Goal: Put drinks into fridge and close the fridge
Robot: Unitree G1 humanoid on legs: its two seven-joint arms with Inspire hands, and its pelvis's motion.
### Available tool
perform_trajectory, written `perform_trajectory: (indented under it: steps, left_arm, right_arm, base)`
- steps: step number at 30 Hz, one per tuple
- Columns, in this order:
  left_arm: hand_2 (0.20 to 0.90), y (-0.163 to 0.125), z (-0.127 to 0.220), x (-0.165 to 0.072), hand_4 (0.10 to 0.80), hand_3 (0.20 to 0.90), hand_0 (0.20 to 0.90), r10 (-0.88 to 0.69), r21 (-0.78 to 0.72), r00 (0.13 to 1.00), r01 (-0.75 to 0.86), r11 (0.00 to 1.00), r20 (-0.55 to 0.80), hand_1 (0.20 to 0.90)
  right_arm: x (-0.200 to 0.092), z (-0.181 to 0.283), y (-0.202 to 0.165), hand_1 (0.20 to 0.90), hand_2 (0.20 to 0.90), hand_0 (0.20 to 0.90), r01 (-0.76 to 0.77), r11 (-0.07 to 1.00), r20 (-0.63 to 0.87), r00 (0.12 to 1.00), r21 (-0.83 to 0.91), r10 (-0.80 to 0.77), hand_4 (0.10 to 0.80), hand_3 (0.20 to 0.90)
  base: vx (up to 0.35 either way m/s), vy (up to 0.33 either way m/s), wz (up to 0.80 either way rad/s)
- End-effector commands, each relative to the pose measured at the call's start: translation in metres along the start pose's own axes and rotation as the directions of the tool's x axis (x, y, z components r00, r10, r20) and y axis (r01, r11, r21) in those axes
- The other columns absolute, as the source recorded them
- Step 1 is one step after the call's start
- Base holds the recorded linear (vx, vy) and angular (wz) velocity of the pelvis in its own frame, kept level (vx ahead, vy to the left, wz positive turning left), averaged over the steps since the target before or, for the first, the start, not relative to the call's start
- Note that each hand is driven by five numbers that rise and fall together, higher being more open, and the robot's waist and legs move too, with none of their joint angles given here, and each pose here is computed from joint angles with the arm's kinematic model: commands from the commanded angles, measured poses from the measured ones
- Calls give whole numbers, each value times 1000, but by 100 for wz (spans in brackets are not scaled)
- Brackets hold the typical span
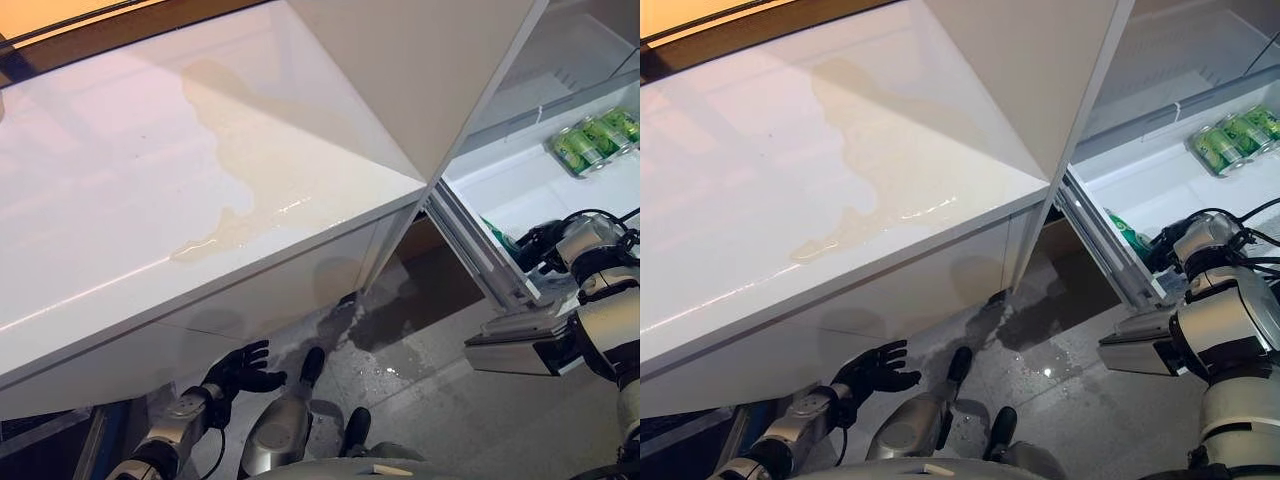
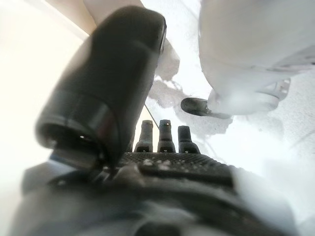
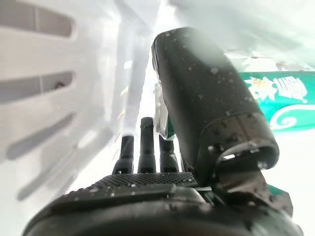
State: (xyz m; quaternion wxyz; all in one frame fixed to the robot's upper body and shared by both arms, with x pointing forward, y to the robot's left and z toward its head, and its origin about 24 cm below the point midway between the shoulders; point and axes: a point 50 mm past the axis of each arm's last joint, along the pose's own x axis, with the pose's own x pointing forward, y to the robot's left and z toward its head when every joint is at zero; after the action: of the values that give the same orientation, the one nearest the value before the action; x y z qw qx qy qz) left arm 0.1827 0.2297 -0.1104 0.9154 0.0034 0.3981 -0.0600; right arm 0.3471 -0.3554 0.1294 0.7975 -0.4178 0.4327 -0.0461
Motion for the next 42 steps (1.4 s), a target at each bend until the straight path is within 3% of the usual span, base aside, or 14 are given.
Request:
perform_trajectory:
  steps: [1, 4, 8, 12, 15, 21, 28, 34, 42]
  left_arm:
    - [900, 4, 6, 1, 800, 900, 900, 16, 17, 999, -17, 1000, 28, 900]
    - [900, 6, 2, -1, 800, 900, 900, 29, 13, 999, -29, 999, 14, 900]
    - [900, 11, -13, -6, 800, 900, 900, 61, -5, 998, -61, 998, -26, 900]
    - [900, 14, -33, -12, 800, 900, 900, 84, -22, 992, -86, 996, -92, 900]
    - [900, 14, -46, -14, 800, 900, 900, 94, -29, 986, -99, 995, -138, 900]
    - [900, 7, -58, -14, 800, 900, 900, 75, -16, 978, -79, 997, -197, 900]
    - [900, -6, -56, -9, 800, 900, 900, 33, 2, 979, -34, 999, -203, 900]
    - [900, -11, -49, -5, 800, 900, 900, 9, 37, 983, -2, 999, -186, 900]
    - [900, -14, -24, 4, 800, 900, 900, 32, 23, 994, -30, 999, -101, 900]
  right_arm:
    - [-45, 54, -58, 900, 900, 900, 235, 970, 294, 924, 64, -243, 800, 900]
    - [-58, 65, -65, 900, 900, 900, 243, 954, 411, 862, 177, -296, 800, 900]
    - [-91, 81, -82, 900, 900, 900, 221, 848, 580, 645, 481, -497, 800, 900]
    - [-115, 68, -94, 900, 900, 900, 67, 644, 552, 453, 762, -700, 800, 900]
    - [-115, 45, -94, 900, 900, 900, 0, 500, 460, 394, 866, -796, 800, 900]
    - [-94, -3, -82, 900, 900, 900, -102, 173, 200, 405, 980, -892, 800, 900]
    - [-58, -23, -35, 900, 900, 900, -137, -16, 61, 538, 990, -841, 800, 900]
    - [-43, -22, -5, 900, 900, 900, -191, -99, 39, 606, 977, -795, 800, 900]
    - [-48, 3, -10, 900, 900, 900, -319, -82, 134, 598, 944, -790, 800, 900]
  base:
    - [-24, 31, -23]
    - [-12, 24, -18]
    - [19, 18, -16]
    - [45, 10, -18]
    - [51, 17, -24]
    - [64, 10, -26]
    - [79, -21, -18]
    - [52, -46, -5]
    - [-79, 10, 15]
